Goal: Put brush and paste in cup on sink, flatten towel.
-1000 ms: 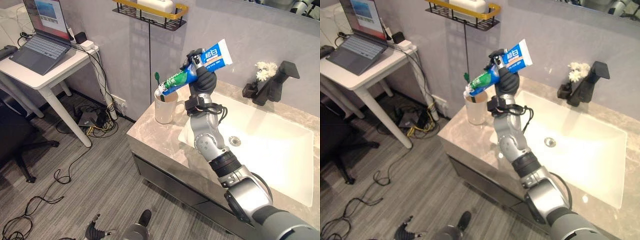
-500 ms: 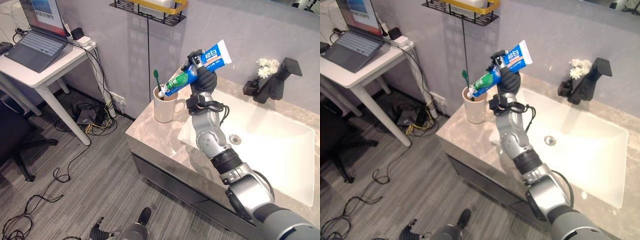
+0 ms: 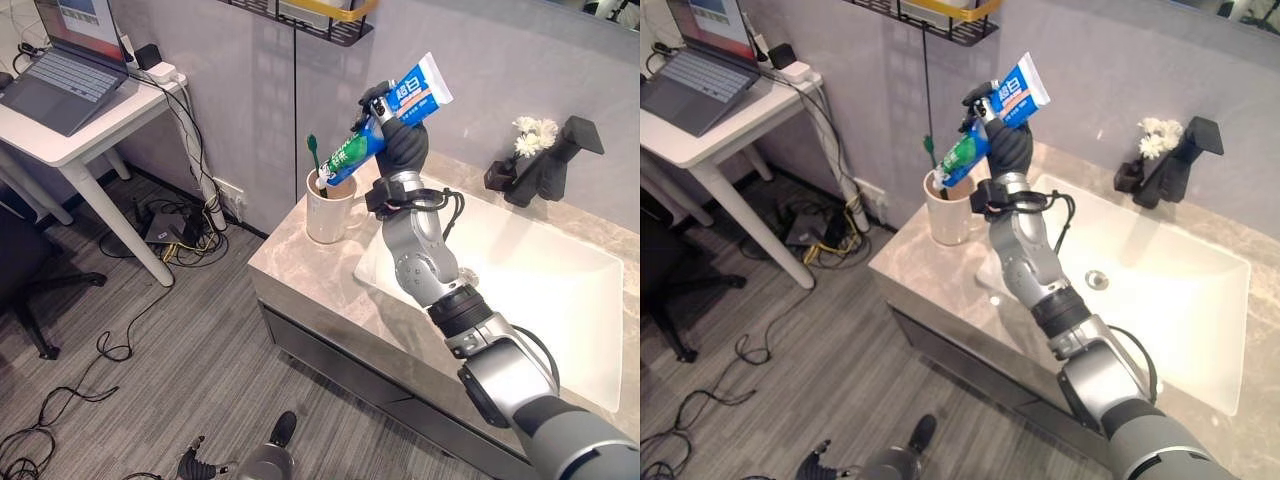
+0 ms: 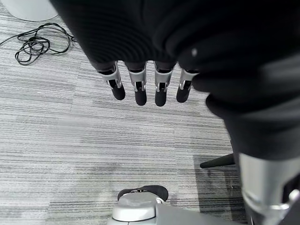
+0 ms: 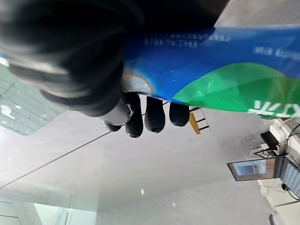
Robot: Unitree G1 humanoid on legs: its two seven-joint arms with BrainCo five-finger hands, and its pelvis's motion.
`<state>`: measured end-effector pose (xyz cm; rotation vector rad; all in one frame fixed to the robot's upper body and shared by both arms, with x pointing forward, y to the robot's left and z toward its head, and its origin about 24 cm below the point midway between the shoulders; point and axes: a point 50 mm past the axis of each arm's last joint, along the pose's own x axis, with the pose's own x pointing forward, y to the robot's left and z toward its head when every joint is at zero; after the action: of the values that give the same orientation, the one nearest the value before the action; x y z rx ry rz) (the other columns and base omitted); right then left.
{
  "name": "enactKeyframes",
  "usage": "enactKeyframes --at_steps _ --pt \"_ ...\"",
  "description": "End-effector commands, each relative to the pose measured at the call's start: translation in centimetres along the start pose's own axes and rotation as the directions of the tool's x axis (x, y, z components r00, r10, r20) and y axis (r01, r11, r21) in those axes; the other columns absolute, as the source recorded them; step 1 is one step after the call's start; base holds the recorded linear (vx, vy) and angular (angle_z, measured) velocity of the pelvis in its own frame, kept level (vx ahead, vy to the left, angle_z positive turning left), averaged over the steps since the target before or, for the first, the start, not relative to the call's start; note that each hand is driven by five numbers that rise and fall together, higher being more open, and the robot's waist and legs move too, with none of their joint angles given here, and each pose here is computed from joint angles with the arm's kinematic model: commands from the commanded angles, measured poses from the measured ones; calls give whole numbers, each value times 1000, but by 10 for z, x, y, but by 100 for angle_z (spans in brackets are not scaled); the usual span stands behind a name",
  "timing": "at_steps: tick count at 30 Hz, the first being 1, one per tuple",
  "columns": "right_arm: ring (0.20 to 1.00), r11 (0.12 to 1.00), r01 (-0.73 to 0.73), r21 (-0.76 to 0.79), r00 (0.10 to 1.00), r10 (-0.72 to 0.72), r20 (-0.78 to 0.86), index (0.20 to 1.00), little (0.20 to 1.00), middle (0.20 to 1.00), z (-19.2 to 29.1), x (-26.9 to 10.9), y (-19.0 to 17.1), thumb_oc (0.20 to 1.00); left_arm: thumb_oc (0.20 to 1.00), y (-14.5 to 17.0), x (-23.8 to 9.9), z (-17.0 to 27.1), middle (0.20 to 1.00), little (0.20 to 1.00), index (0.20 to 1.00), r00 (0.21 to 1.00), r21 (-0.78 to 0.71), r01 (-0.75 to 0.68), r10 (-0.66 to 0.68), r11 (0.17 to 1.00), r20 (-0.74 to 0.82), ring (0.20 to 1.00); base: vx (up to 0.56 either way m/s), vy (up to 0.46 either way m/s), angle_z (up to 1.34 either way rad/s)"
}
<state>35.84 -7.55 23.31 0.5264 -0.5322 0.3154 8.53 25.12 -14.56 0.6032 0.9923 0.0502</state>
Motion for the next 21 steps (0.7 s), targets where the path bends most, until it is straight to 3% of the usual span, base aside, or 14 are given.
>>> enactKeyframes --at_steps 1,21 --pt "1000 987 -135 -92 984 144 102 1000 1000 1000 30 19 22 1000 1000 1 0 -10 1000 1000 1000 998 -9 -28 28 1000 -62 1000 0 0 0" --pt "1000 978 -163 -127 980 176 95 1000 1000 1000 29 22 32 1000 1000 -2 2 -5 1000 1000 1000 997 -26 -31 30 999 -69 1000 -4 2 -2"
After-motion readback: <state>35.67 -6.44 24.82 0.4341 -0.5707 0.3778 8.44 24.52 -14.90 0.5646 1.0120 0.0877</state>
